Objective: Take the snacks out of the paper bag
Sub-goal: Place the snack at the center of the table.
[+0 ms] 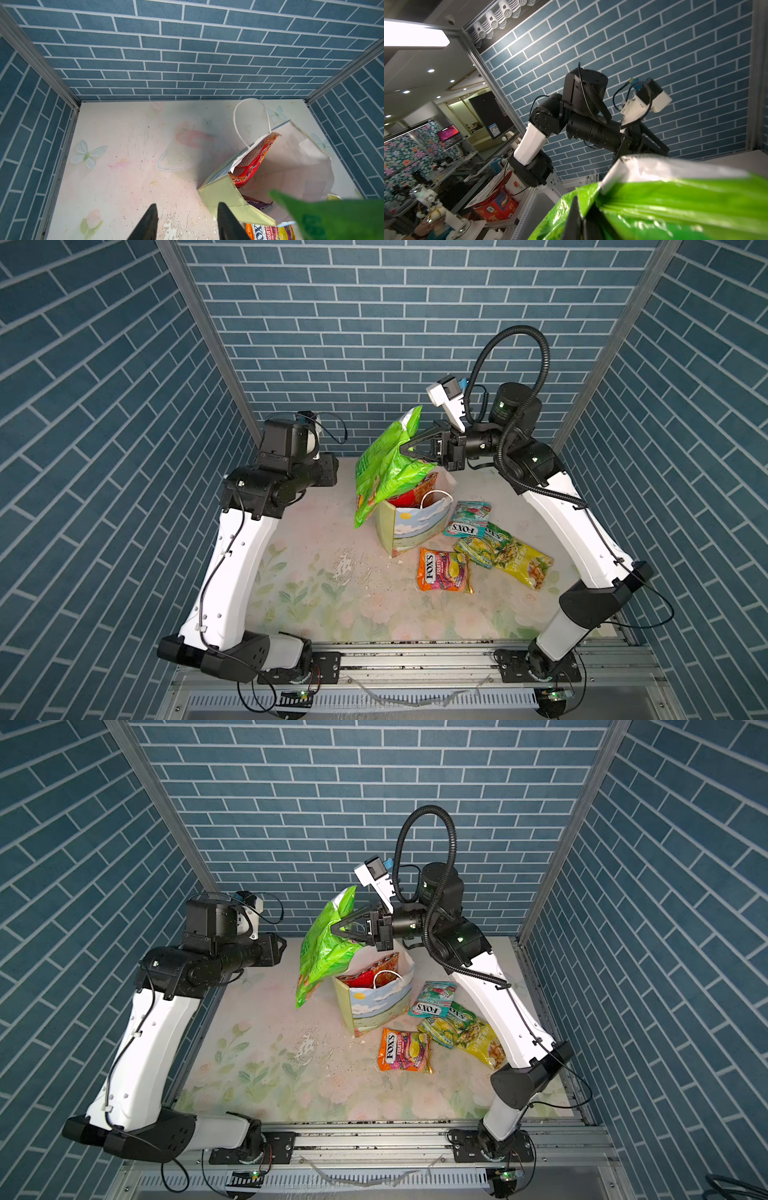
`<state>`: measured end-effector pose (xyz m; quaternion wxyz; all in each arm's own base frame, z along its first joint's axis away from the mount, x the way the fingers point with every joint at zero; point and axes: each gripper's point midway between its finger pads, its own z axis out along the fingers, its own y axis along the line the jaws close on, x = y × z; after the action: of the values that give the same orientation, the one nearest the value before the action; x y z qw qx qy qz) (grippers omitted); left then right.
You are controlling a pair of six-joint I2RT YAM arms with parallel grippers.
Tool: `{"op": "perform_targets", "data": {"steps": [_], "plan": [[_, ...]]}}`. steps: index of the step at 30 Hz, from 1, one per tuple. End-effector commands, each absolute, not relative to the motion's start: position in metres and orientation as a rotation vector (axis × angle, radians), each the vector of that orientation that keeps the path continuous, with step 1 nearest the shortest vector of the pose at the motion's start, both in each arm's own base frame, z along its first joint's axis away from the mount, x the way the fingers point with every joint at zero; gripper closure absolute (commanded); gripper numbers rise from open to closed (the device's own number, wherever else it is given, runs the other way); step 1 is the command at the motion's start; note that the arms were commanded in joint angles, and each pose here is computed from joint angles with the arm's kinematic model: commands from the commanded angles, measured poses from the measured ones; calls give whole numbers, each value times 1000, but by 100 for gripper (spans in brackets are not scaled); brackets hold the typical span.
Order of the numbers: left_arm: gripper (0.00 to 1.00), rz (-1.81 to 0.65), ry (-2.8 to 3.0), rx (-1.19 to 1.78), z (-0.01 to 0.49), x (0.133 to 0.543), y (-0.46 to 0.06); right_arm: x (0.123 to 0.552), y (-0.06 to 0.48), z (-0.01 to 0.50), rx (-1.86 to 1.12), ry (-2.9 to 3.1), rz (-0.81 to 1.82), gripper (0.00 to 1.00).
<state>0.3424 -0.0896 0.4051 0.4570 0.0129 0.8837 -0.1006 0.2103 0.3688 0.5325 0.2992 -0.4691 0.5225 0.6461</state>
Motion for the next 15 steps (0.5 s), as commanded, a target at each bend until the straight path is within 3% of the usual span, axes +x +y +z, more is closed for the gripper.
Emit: {"op": "perform_targets", "data": {"steps": [1, 10, 15], "plan": [[52, -236, 2184, -12, 403, 335, -82, 191, 369, 525, -1388, 1347, 1783, 100], [52, -275, 2203, -34, 396, 330, -84, 182, 412, 468, -1493, 1468, 1937, 100], [52, -271, 2207, -38, 394, 327, -83, 174, 426, 408, -1582, 1703, 1747, 100]]}}
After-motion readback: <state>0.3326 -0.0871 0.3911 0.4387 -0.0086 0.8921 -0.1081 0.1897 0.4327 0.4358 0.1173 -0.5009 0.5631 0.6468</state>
